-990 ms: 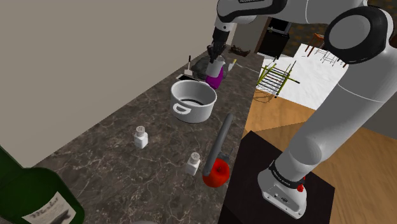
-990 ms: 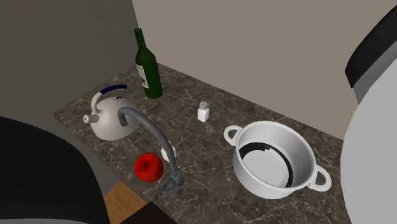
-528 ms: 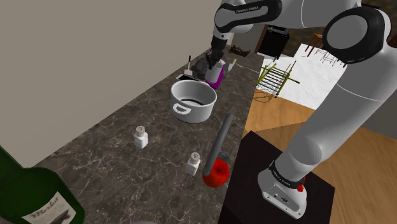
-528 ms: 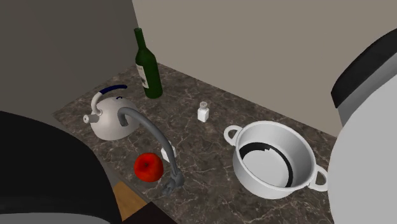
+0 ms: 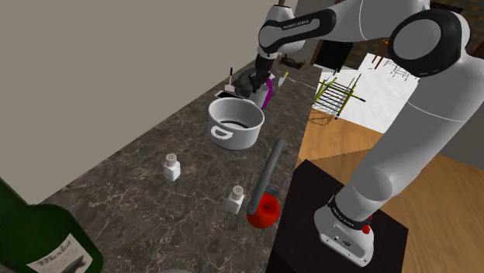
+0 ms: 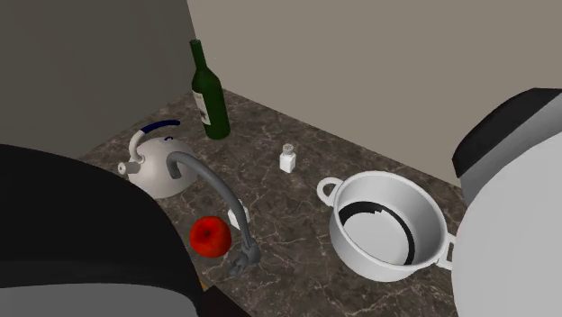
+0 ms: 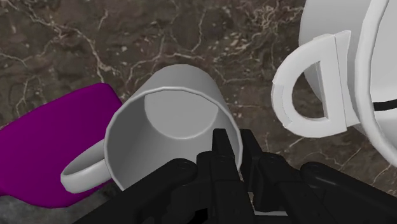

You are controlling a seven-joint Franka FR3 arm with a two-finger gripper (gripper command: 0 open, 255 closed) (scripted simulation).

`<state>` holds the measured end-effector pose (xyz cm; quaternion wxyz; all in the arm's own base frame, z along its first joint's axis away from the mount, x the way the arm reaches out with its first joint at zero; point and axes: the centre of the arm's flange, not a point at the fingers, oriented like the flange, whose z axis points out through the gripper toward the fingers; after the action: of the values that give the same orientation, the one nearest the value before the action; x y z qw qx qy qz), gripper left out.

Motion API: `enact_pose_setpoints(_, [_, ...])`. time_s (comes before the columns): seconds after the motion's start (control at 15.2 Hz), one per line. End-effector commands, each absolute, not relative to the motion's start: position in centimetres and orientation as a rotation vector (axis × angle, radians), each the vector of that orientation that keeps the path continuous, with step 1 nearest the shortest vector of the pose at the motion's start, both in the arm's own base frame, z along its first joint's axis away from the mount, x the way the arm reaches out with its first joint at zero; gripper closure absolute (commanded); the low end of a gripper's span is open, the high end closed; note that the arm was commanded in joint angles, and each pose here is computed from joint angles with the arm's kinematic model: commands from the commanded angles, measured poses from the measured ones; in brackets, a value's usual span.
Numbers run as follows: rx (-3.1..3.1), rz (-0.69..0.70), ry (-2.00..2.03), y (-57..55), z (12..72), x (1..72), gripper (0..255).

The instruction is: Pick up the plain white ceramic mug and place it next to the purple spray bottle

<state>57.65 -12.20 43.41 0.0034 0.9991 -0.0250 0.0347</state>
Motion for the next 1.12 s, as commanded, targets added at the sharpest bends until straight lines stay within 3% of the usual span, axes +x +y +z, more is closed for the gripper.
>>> enact_pose_setpoints(0.0, [3.132, 0.110, -0.078, -12.1, 42.4, 57.7, 255])
enact_pose_setpoints(0.53, [3.132, 0.110, -0.078, -12.1, 38.4, 57.7, 255])
enact_pose_setpoints(0.99, [3.132, 0.110, -0.078, -12.1, 38.4, 57.7, 255])
enact_pose_setpoints(1.06, [3.132, 0.110, -0.078, -12.1, 38.4, 57.7, 0])
